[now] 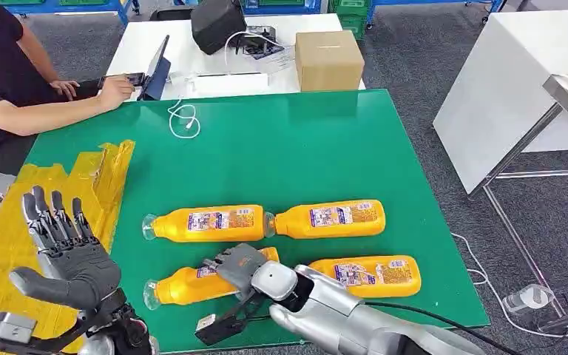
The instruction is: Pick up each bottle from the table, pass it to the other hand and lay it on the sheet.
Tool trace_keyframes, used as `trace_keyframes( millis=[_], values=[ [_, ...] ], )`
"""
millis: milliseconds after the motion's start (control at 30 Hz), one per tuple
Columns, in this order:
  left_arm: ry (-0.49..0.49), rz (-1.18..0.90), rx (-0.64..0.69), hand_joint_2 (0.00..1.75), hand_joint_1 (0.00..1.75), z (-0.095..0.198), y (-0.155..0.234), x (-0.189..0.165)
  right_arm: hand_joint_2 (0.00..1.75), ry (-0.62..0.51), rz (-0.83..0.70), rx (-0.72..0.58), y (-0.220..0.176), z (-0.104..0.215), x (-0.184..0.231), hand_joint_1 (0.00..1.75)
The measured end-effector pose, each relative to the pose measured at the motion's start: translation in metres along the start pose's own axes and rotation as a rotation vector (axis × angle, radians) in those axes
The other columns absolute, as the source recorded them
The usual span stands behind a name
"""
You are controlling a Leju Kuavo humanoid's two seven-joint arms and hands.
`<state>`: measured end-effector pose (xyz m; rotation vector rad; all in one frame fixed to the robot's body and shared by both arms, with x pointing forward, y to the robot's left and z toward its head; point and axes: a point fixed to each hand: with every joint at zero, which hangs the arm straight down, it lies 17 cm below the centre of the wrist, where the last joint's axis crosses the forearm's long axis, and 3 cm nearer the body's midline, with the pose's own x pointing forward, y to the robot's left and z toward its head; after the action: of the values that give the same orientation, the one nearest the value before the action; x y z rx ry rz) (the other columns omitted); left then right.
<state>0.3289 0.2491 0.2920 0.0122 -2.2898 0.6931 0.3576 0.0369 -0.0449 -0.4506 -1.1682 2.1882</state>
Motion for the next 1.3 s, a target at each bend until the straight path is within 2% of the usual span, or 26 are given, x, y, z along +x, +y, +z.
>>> trace_keyframes(
  millis=[167,433,500,533,600,700,733,867,1000,1067,1300],
  values=[
    [0.027,0.039,0.025,0.0,0.0,0.002,0.003,-0.006,1.75,0.043,-0.296,-0.051,-0.006,-0.007,0.002,1.75],
    [0.031,0.042,0.025,0.0,0.0,0.003,0.003,-0.007,1.75,0.045,-0.337,-0.053,-0.008,-0.008,0.002,1.75],
    [0.038,0.054,0.028,0.0,0.0,0.004,0.004,-0.009,1.75,0.024,-0.442,-0.071,-0.014,-0.009,0.005,1.75],
    [0.047,0.037,0.074,0.0,0.0,0.004,0.014,-0.011,1.75,-0.034,-0.698,-0.177,-0.036,-0.007,0.01,1.75],
    [0.034,-0.027,0.228,0.0,0.0,0.004,0.057,0.005,1.75,-0.169,-1.001,-0.429,-0.075,0.025,0.046,1.75],
    [0.028,-0.048,0.237,0.0,0.0,0.005,0.064,0.008,1.75,-0.241,-1.056,-0.567,-0.091,0.054,0.058,1.75],
    [0.028,-0.047,0.23,1.75,0.0,0.005,0.064,0.008,1.75,-0.261,-1.064,-0.604,-0.096,0.063,0.062,1.75],
    [0.039,-0.035,0.213,1.75,0.0,0.007,0.062,0.004,1.75,-0.307,-1.078,-0.727,-0.12,0.091,0.061,1.75],
    [0.113,0.096,0.075,1.75,0.0,0.022,0.031,-0.022,1.75,-0.339,-1.078,-0.838,-0.139,0.119,0.055,1.75],
    [0.144,0.145,0.021,1.75,0.0,0.029,0.018,-0.032,1.75,-0.345,-1.078,-0.864,-0.144,0.127,0.053,1.75],
    [0.206,0.187,-0.023,1.75,0.0,0.045,0.005,-0.052,1.75,-0.352,-1.073,-0.897,-0.149,0.14,0.049,1.75]
  ],
)
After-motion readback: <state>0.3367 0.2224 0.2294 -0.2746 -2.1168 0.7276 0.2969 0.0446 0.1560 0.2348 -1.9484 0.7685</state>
